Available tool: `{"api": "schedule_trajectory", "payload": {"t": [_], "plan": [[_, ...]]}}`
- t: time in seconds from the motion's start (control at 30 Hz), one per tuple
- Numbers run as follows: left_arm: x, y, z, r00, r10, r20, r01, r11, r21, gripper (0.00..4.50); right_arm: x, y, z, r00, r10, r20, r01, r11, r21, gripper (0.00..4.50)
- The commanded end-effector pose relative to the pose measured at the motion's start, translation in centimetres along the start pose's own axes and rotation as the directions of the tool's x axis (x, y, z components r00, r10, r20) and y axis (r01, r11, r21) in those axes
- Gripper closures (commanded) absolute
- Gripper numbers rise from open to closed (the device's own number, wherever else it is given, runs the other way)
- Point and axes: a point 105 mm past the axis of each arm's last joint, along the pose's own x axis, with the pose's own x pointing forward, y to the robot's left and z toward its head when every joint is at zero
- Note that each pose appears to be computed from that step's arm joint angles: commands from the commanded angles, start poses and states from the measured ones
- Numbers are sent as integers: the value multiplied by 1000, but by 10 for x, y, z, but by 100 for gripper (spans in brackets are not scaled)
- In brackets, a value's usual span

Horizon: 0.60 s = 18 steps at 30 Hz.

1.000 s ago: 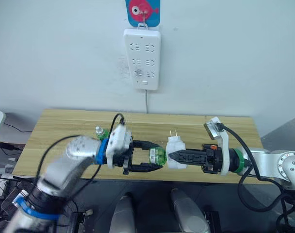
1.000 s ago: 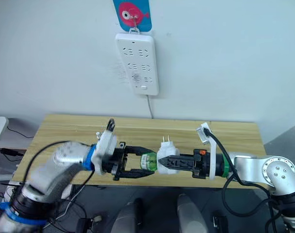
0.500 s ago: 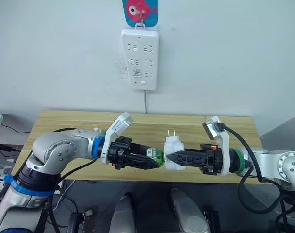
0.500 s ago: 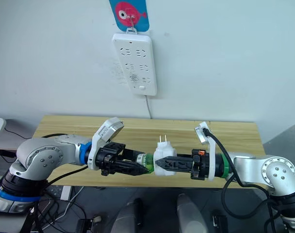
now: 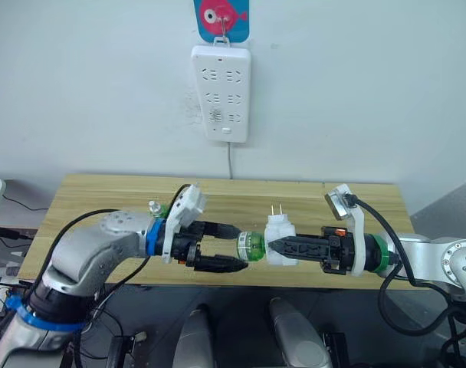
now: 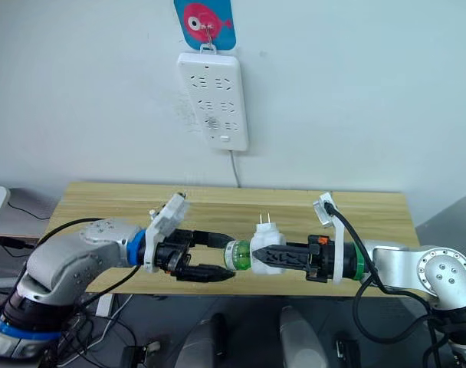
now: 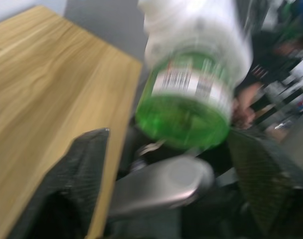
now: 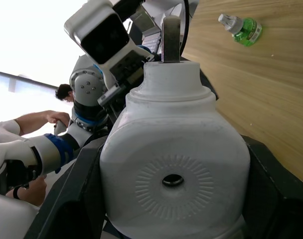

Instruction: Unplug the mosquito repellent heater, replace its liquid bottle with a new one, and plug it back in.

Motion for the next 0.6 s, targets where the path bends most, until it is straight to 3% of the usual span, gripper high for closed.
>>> {"api": "schedule_trajectory", "payload": {"t": [0.03, 0.13, 0.2, 0.27, 0.37, 0.6], "plan": [[-4, -7, -17, 997, -1, -73, 12, 988, 153, 33, -1, 10, 1, 999, 38, 0, -38, 999, -19, 148], [-3, 2, -21, 996, 84, -21, -74, 952, 298, 33, -1, 10, 2, 999, 39, 0, -39, 999, -19, 148], [-1, 10, -10, 982, 155, 104, -185, 889, 418, 33, 0, 10, 2, 999, 40, 1, -40, 999, -19, 148], [2, 5, -1, 965, 147, 215, -242, 812, 531, 33, 0, 10, 2, 999, 41, 2, -41, 999, -19, 148], [7, -7, 3, 941, 123, 314, -294, 757, 584, 33, 0, 11, 2, 999, 41, 1, -41, 999, -19, 148], [13, -18, 8, 924, 67, 375, -319, 675, 665, 33, 0, 11, 2, 999, 43, 0, -43, 999, -21, 148]]}}
